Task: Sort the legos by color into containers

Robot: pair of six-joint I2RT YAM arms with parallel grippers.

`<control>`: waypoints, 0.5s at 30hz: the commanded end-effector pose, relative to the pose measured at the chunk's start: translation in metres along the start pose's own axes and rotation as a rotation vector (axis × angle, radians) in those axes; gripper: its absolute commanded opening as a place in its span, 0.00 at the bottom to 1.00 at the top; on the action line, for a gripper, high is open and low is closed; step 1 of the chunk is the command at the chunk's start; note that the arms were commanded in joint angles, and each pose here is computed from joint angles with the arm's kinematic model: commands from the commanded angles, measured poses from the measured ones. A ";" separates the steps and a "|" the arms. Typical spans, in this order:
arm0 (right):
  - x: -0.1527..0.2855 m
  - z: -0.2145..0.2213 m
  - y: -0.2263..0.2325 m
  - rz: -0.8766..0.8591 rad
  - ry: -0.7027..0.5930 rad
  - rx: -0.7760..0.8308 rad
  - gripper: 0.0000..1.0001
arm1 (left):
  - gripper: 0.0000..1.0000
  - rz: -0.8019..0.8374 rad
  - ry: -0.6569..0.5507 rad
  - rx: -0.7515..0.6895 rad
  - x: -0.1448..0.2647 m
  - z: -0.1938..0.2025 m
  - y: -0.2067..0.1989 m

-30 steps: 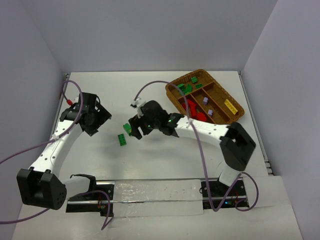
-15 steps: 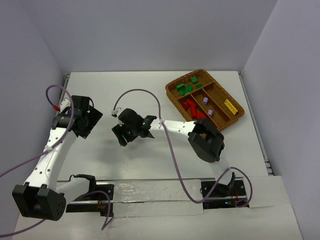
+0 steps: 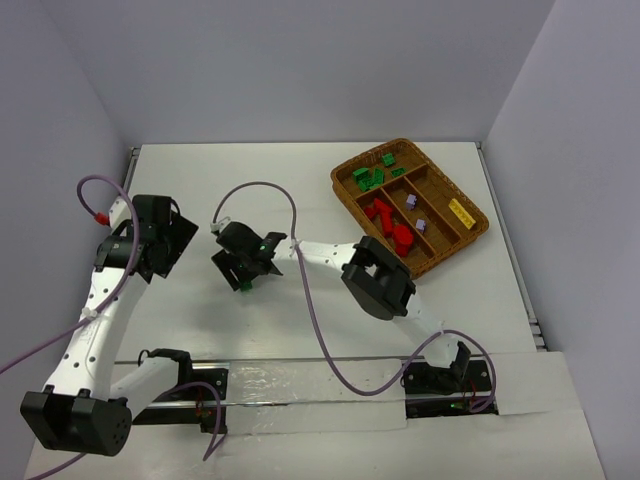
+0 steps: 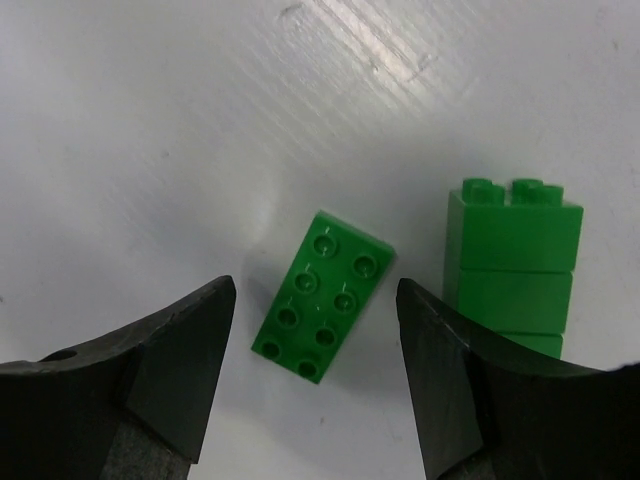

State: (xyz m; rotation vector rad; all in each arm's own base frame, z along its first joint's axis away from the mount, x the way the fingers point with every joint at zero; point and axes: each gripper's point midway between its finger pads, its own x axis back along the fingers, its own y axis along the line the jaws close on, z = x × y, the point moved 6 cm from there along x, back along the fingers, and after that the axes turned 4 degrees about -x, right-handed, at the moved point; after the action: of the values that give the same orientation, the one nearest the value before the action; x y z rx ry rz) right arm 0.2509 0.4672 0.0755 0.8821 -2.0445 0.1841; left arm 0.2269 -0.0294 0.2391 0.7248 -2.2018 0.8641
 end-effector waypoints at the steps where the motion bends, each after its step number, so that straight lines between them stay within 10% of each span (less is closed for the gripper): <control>1: -0.006 0.006 0.003 0.078 0.018 0.037 0.67 | 0.87 0.016 -0.030 0.025 0.003 -0.007 -0.002; 9: 0.022 -0.004 0.008 0.198 -0.092 0.119 0.24 | 0.87 0.027 -0.018 0.015 -0.001 -0.004 -0.004; 15: 0.072 -0.033 0.020 0.085 -0.195 0.117 0.21 | 0.87 0.024 -0.017 0.002 -0.001 -0.006 -0.005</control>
State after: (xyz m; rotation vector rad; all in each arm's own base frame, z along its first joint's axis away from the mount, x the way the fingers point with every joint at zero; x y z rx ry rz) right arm 0.2300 0.4606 0.0772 0.8094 -2.1485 0.3946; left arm 0.2276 -0.0292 0.2383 0.7229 -2.1992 0.8668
